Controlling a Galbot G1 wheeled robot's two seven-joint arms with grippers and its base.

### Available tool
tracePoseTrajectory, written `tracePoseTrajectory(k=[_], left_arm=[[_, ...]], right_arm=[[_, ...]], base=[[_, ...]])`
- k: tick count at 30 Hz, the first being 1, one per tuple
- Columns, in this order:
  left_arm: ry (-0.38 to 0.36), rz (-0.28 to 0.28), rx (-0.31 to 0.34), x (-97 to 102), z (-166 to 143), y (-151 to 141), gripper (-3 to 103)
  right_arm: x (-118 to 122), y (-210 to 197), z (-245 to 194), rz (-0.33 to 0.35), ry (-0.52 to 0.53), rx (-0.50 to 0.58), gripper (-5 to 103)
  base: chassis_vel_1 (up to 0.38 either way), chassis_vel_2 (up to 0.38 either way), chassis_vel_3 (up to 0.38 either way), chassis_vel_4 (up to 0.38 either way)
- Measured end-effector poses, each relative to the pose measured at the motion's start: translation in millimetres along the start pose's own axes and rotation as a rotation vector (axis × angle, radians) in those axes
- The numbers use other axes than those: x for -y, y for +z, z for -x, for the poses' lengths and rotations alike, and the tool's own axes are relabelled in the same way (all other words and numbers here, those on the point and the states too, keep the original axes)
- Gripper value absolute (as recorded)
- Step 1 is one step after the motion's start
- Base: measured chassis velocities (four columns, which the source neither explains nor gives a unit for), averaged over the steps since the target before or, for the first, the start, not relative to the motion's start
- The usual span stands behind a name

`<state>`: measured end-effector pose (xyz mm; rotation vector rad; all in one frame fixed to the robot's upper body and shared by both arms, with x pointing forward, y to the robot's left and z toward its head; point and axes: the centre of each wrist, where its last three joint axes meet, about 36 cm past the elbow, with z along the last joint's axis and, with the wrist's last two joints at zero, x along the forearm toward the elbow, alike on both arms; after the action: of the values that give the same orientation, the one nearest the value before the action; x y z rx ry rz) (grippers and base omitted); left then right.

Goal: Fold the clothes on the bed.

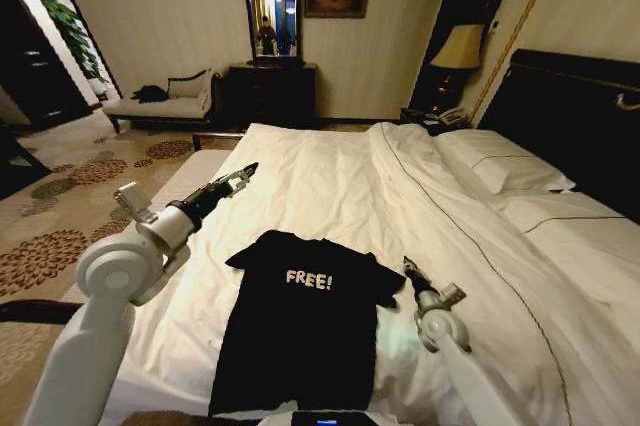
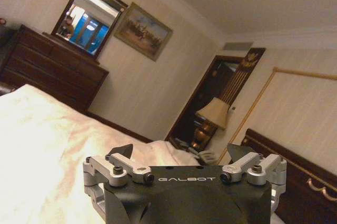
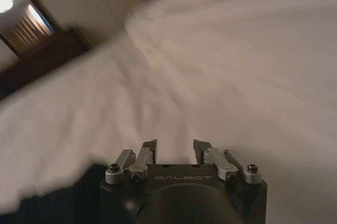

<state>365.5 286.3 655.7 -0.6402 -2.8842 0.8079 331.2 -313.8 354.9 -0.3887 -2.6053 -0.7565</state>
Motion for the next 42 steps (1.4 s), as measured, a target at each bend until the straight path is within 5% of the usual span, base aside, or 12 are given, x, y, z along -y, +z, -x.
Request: tracePoseTrajectory(k=[6, 17, 31, 42], left_arm=[[0.060, -0.021, 0.027, 11.3, -4.4, -7.1, 100], [0.089, -0.022, 0.026, 20.2, -2.5, -1.9, 100], [0.069, -0.027, 0.023, 13.4, 10.3, 1.5, 100], [0.058, -0.023, 0.017, 9.0, 17.5, 1.9, 100]], right_arm=[[-14.7, 42.6, -87.2, 0.024, 0.042, -0.224, 65], [-25.2, 67.0, -106.1, 0.025, 0.035, -0.294, 99], [-42.5, 66.5, -102.7, 0.103, -0.036, -0.276, 103], [-60.7, 22.0, -22.2, 0.365, -0.051, -0.145, 97]], base=[[0.000, 0.000, 0.000, 0.000], [0.000, 0.000, 0.000, 0.000], [0.000, 0.000, 0.000, 0.000], [0.000, 0.000, 0.000, 0.000]])
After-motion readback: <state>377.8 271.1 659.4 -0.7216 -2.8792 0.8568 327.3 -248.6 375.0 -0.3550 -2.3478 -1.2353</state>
